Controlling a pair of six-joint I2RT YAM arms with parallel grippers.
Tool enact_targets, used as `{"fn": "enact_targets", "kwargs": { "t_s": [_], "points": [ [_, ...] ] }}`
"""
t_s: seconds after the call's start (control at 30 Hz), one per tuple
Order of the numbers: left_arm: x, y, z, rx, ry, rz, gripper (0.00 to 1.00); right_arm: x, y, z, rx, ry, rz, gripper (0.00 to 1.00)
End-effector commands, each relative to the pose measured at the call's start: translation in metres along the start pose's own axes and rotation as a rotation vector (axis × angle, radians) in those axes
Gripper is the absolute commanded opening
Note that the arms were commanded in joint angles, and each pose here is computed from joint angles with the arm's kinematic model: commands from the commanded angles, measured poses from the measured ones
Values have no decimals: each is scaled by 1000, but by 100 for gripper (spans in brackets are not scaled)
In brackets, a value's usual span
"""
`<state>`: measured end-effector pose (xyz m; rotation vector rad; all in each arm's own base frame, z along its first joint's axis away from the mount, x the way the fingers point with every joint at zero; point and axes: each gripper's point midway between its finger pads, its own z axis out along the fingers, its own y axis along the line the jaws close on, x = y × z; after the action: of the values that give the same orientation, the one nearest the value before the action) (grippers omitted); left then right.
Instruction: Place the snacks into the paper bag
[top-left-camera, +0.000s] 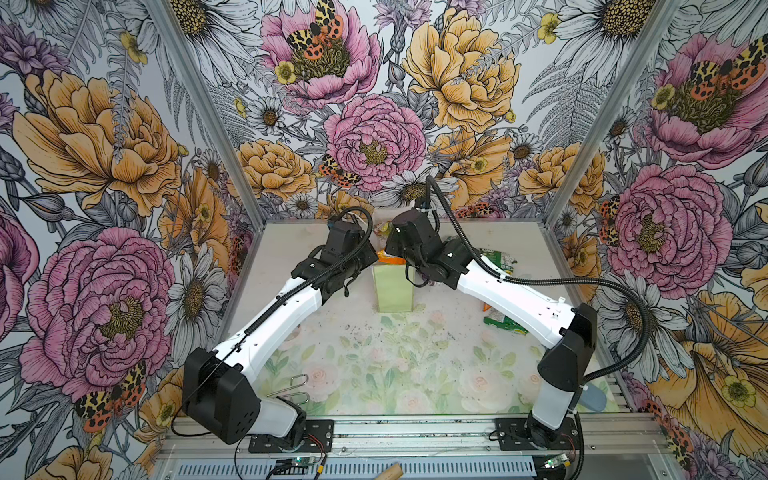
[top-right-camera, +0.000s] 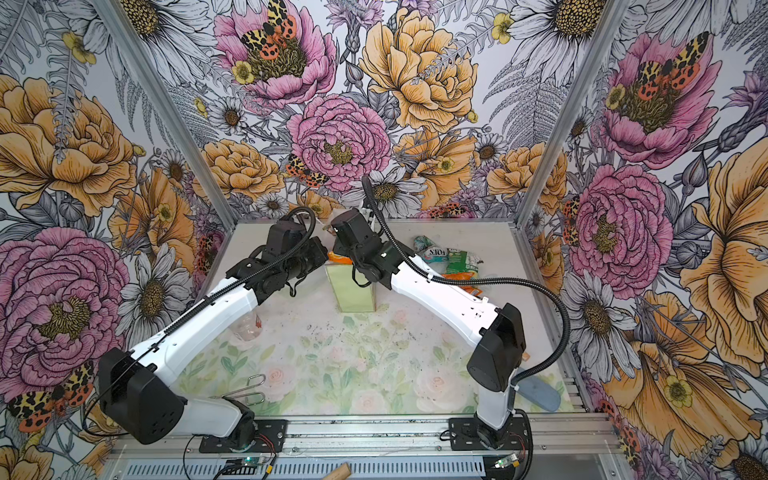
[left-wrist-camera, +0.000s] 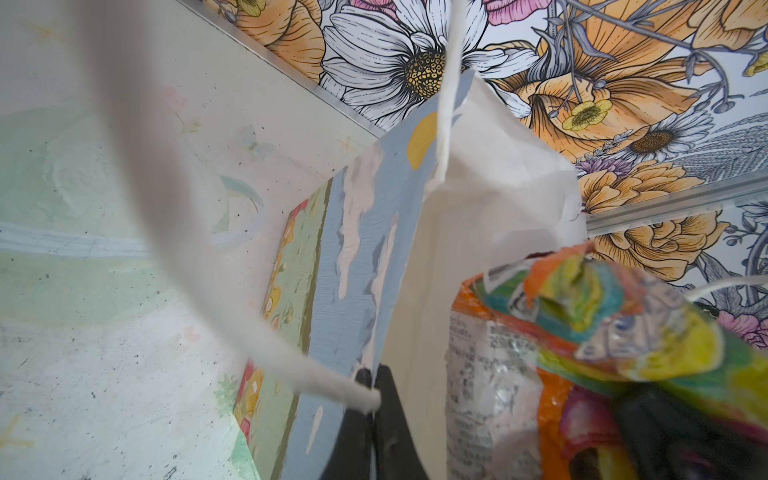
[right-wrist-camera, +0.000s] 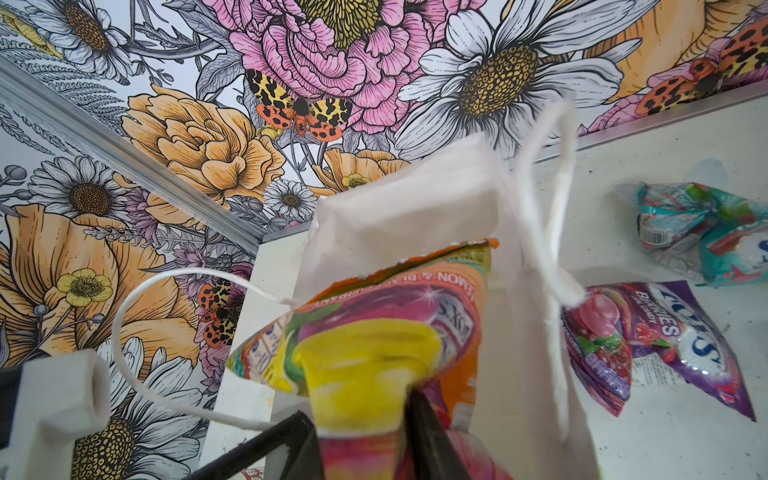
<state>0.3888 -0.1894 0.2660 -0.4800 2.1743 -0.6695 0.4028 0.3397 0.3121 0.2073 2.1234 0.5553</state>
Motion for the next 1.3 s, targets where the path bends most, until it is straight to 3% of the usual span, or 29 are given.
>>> {"fn": "enact_targets", "kwargs": {
  "t_s": [0.0, 0.7, 1.0, 1.2, 1.27],
  "points": [
    [-1, -7, 0, 18, 0, 4, 0, -22, 13, -14, -48, -65, 34, 29],
    [3, -6, 5, 13, 16, 5, 0, -26, 14, -19, -70, -79, 20, 32],
    [2, -9, 2, 24, 15, 7, 0, -44, 41, -50, -257, -55, -191, 38],
    [1, -11, 1, 31, 16, 6, 0, -71, 16, -72, -290, -48, -258, 41],
    [1, -11, 0, 33, 15, 6, 0, -79, 0, -81, -267, -46, -277, 48]
  ]
}}
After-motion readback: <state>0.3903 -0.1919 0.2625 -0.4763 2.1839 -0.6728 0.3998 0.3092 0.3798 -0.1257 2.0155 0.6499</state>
